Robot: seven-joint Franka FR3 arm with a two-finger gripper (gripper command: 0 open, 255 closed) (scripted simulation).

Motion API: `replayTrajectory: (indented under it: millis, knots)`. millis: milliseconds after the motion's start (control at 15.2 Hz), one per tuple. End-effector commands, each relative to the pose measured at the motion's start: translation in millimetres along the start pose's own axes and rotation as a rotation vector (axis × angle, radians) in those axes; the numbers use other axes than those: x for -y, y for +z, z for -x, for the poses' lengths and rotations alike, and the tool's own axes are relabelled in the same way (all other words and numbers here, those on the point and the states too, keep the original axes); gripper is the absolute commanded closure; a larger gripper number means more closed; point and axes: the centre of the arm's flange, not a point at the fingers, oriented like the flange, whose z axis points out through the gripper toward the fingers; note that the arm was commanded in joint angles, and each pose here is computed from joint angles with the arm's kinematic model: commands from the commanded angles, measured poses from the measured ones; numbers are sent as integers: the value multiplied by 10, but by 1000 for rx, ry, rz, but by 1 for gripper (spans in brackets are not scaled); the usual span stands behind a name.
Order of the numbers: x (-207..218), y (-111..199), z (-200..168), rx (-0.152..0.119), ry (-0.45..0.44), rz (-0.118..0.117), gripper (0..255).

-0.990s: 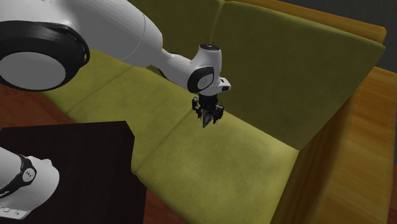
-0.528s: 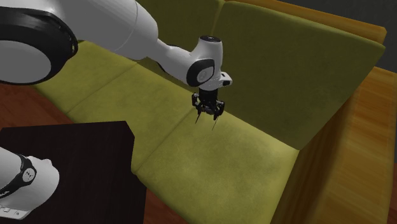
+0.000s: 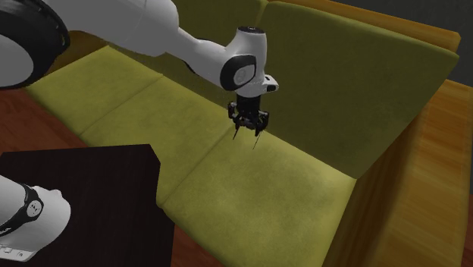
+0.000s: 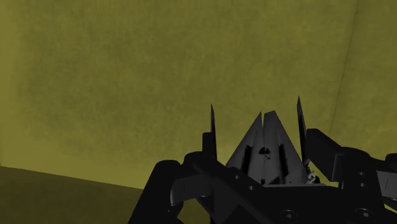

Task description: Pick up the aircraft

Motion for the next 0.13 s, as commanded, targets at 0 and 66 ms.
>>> replayTrajectory:
  millis: [0,66]
  knots:
    - [-9,-57,13,0,0,0,255]
    - [-9,-57,13,0,0,0,255]
